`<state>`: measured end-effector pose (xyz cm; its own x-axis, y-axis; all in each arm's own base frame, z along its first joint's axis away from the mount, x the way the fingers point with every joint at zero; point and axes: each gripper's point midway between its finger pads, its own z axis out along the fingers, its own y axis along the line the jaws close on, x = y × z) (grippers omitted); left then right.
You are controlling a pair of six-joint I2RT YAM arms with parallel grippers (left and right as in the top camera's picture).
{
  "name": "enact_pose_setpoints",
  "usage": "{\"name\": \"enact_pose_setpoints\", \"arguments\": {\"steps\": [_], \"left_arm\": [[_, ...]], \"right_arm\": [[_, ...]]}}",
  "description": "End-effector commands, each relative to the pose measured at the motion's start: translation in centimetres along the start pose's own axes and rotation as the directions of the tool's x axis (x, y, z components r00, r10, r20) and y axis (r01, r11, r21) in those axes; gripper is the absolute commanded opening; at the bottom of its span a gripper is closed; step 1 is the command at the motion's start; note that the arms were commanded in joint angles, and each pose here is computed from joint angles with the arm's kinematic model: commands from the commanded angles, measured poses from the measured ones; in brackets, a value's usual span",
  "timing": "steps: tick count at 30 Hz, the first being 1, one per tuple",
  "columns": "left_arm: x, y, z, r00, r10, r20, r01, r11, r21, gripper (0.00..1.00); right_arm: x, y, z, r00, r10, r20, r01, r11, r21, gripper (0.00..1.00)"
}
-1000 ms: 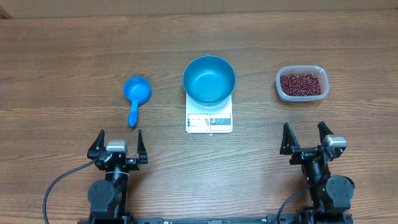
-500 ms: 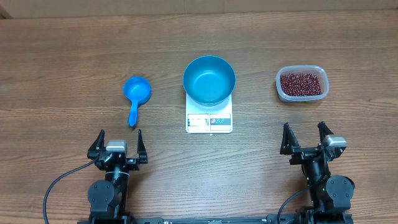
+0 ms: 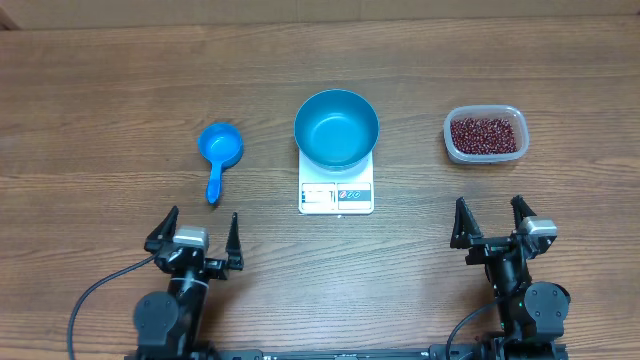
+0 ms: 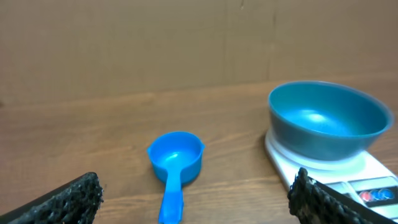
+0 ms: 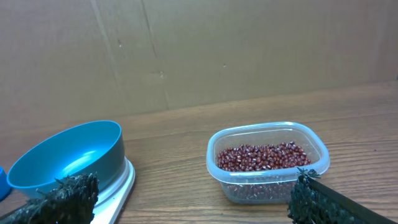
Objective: Scoop item into bowl and weigh 150g on scale
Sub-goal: 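Raise the left arm and move its gripper over the blue scoop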
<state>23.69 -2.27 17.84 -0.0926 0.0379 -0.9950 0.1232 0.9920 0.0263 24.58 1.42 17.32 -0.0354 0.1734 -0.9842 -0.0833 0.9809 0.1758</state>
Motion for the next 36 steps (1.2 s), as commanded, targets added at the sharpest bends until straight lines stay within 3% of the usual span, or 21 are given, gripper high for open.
{"name": "enact_pose_setpoints", "arguments": {"steps": [1,11,17,19,26,36], "left_arm": [[-5.9,-0.6,-2.3,0.995,-0.036,0.089,0.033,0.999,0.035,0.99],[-16.3,-1.6,-5.5,0.995,-0.053,0.088,0.044,0.994,0.103,1.0],[-20.0,-2.8,-3.8,0.992,-0.067,-0.103,0.086,0.979,0.186,1.0],[-20.4,-3.2,-2.5,0.968,-0.08,-0.239,0.131,0.969,0.208,1.0],[-19.6,-3.8,1.1,0.843,-0.103,-0.527,0.246,0.947,0.208,1.0],[-16.0,-6.2,6.6,0.692,-0.124,-0.711,0.427,0.864,0.265,1.0]], "right_arm": [[0.2,0.0,0.0,1.0,0.002,0.004,-0.002,1.0,-0.001,1.0],[0.2,0.0,0.0,1.0,0.002,0.004,-0.002,1.0,-0.001,1.0],[0.2,0.0,0.0,1.0,0.002,0.004,-0.002,1.0,-0.001,1.0],[0.2,0.0,0.0,1.0,0.002,0.004,-0.002,1.0,-0.001,1.0],[0.2,0.0,0.0,1.0,0.002,0.003,-0.002,1.0,-0.001,1.0],[0.2,0.0,0.0,1.0,0.002,0.004,-0.002,1.0,-0.001,1.0]]}}
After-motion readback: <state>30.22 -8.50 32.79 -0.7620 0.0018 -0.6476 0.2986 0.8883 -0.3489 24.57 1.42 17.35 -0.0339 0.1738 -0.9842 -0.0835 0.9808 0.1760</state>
